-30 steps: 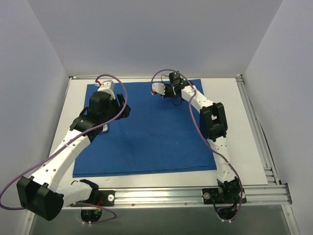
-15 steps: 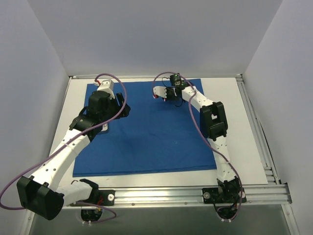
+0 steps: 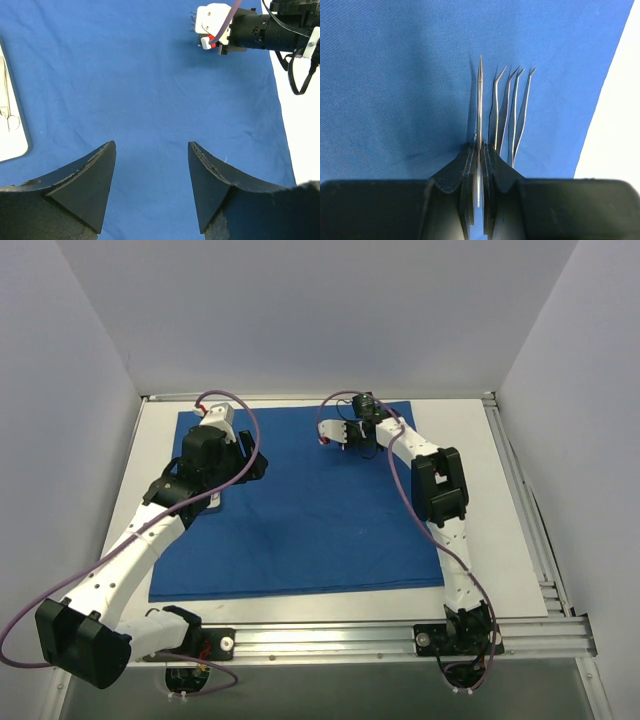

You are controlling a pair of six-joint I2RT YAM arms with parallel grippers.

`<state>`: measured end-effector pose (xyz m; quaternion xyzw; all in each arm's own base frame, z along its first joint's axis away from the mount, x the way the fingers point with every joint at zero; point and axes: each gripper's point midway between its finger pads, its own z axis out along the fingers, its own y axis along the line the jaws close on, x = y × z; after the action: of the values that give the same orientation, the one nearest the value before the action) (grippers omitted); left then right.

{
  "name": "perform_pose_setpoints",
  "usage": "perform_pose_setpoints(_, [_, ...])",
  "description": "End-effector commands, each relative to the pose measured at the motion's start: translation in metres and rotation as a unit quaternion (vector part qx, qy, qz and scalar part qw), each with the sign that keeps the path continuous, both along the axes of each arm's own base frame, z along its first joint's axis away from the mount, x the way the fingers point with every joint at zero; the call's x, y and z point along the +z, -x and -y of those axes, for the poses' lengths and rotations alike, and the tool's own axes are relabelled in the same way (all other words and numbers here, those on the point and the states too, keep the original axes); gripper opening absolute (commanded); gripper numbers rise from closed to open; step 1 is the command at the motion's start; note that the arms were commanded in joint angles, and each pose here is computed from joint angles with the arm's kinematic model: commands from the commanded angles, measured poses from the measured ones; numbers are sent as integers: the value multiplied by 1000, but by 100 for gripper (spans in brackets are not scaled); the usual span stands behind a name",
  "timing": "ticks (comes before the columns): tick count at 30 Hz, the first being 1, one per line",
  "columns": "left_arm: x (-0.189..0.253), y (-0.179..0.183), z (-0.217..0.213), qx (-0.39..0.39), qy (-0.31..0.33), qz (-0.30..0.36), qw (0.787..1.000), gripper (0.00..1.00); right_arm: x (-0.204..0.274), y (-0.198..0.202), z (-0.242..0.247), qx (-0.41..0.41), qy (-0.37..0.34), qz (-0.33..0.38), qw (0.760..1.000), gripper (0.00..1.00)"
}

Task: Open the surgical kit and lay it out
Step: Place the medical item in the surgical kit.

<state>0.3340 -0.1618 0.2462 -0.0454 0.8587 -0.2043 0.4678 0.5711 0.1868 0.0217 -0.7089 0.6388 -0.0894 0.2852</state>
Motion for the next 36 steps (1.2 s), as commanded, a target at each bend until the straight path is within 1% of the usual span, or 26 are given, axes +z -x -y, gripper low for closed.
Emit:
perform_pose_setpoints(1, [13, -7, 3, 1, 17, 20, 1000, 68, 12, 6, 10, 0, 13, -3, 1000, 0])
perform_pose_setpoints(12, [12, -8, 4, -1, 19, 18, 1000, 68, 6, 13, 24, -9, 17, -16, 1000, 0])
perform_pose_setpoints(20, [13, -9, 4, 0, 21, 19, 1000, 68, 6, 15, 23, -7, 7, -19, 1000, 0])
perform_pose_setpoints(25, [13, -9, 5, -1, 22, 19, 1000, 68, 3, 15, 25, -10, 9, -22, 1000, 5])
perform_pose_setpoints(29, [13, -9, 5, -1, 22, 19, 1000, 68, 4, 16, 25, -10, 11, -21, 1000, 13])
perform_pose_setpoints(31, [13, -9, 5, -1, 23, 19, 1000, 68, 4, 16, 25, -10, 11, -20, 1000, 14])
perform_pose_setpoints(36, [15, -10, 5, -1, 23, 22, 999, 68, 3, 18, 24, -9, 11, -24, 1000, 21])
